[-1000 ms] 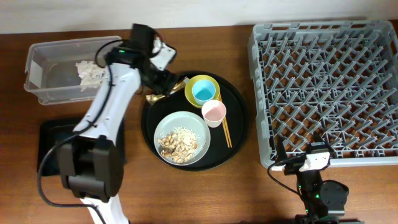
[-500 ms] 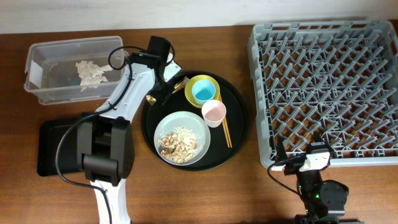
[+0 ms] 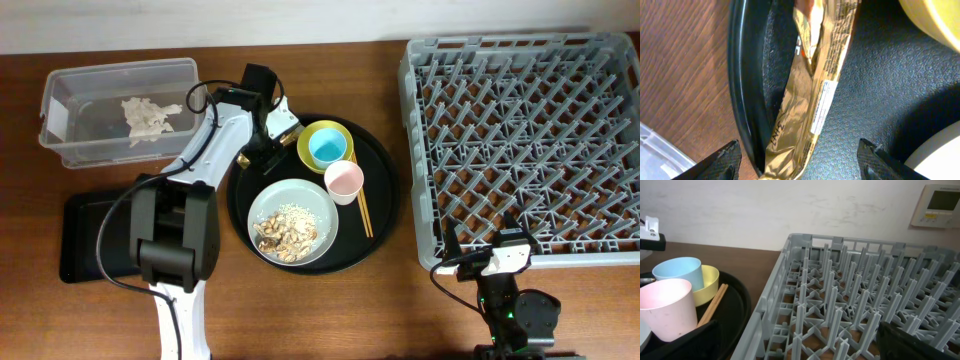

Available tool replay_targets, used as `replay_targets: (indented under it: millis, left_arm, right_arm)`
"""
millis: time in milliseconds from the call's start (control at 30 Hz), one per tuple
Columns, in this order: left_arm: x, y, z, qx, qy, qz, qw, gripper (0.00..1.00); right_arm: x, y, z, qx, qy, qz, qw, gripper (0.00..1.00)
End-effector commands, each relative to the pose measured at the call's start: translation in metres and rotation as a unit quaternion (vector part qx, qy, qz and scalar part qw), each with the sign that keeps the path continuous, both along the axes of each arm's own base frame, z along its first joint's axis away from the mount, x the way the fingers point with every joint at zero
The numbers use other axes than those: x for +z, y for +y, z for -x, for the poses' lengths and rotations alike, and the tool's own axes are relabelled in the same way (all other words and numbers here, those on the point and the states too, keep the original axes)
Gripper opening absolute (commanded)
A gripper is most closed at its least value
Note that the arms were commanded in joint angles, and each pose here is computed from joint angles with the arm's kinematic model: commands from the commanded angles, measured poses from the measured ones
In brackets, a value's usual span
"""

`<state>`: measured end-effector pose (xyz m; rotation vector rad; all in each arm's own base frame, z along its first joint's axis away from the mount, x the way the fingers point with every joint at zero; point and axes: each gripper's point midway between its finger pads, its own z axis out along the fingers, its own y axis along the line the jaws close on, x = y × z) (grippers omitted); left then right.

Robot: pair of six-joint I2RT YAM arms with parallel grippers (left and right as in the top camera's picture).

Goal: Sort waste into correct bins and load items into the dishwasher rack
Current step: 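Reach back to the tray and grasp the gold wrapper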

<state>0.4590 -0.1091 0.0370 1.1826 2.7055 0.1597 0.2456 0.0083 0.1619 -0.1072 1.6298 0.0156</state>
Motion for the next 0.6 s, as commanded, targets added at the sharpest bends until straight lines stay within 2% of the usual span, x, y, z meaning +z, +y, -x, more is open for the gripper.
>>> replay_targets:
  millis: [0, 167, 333, 567]
  left_arm:
    - [-0.003, -0.006, -0.003, -0.02, -0.002, 0.009, 1.0, 0.74]
    - [-0.001, -0.006, -0.01, -0.018, -0.018, 0.01, 1.0, 0.72]
    - [-0.001, -0.008, -0.013, -0.018, -0.024, 0.014, 0.999, 0.61]
    - [-0.016, -0.009, -0.011, -0.02, -0.008, 0.016, 1.0, 0.6]
  right_arm:
    - [-0.003, 0.001, 0.0, 0.001, 0.001, 0.003, 1.0, 0.98]
    - [-0.003, 0.001, 0.0, 0.001, 0.001, 0.003, 1.0, 0.98]
    - [-0.003, 0.001, 0.0, 0.001, 0.001, 0.003, 1.0, 0.98]
    - [-0.003, 0.001, 0.0, 0.001, 0.001, 0.003, 1.0, 0.98]
